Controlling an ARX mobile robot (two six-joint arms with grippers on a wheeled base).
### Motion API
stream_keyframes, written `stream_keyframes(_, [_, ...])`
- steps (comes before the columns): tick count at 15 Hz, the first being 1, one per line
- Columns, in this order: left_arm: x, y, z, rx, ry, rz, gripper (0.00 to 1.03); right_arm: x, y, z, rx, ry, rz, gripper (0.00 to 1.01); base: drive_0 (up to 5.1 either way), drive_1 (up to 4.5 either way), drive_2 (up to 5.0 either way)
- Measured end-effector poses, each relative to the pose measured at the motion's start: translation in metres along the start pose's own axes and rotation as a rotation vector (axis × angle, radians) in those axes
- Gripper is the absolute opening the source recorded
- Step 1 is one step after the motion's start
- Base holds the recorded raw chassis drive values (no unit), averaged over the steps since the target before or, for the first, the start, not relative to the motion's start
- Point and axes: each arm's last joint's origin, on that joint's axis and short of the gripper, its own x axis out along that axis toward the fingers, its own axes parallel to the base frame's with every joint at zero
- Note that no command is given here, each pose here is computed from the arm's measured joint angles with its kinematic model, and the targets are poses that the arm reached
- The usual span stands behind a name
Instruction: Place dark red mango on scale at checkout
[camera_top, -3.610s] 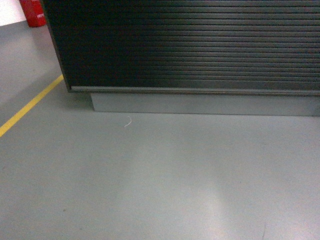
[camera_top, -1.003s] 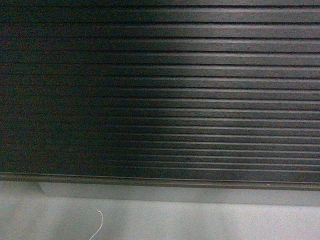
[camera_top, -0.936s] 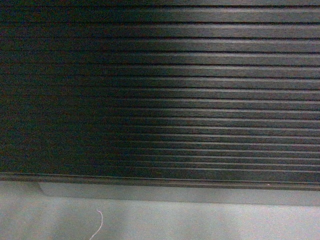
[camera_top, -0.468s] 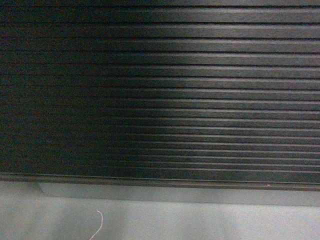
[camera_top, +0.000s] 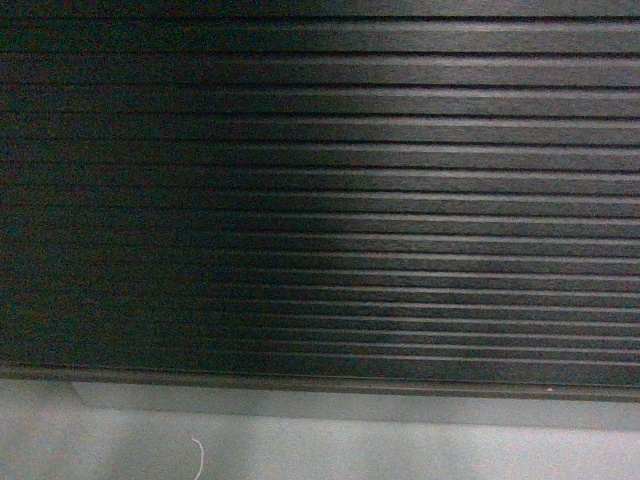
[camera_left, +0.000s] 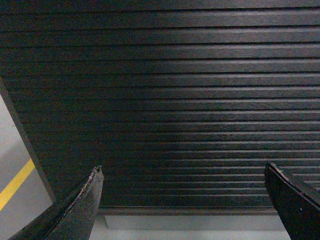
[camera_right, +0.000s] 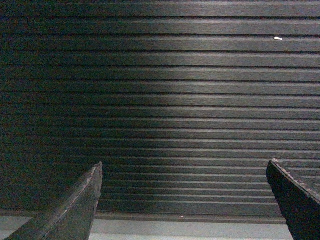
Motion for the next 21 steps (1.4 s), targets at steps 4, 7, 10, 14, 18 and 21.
stream_keyframes(4, [0.0, 0.0, 0.0, 0.0, 0.0, 0.0, 0.98, 0.0, 0.0, 0.0, 0.0, 0.0, 0.0, 0.98, 0.0, 3.37, -3.4])
stream_keyframes(7, [0.0, 0.0, 0.0, 0.0, 0.0, 0.0, 0.98, 0.0, 0.0, 0.0, 0.0, 0.0, 0.0, 0.98, 0.0, 3.37, -3.4])
stream_keyframes(10, [0.0, 0.0, 0.0, 0.0, 0.0, 0.0, 0.98, 0.0, 0.0, 0.0, 0.0, 0.0, 0.0, 0.98, 0.0, 3.37, -3.4])
stream_keyframes(14, [0.0, 0.0, 0.0, 0.0, 0.0, 0.0, 0.98, 0.0, 0.0, 0.0, 0.0, 0.0, 0.0, 0.98, 0.0, 3.37, -3.4])
stream_keyframes(18, [0.0, 0.0, 0.0, 0.0, 0.0, 0.0, 0.98, 0.0, 0.0, 0.0, 0.0, 0.0, 0.0, 0.98, 0.0, 3.37, -3.4])
stream_keyframes(21, [0.0, 0.0, 0.0, 0.0, 0.0, 0.0, 0.98, 0.0, 0.0, 0.0, 0.0, 0.0, 0.0, 0.98, 0.0, 3.37, -3.4])
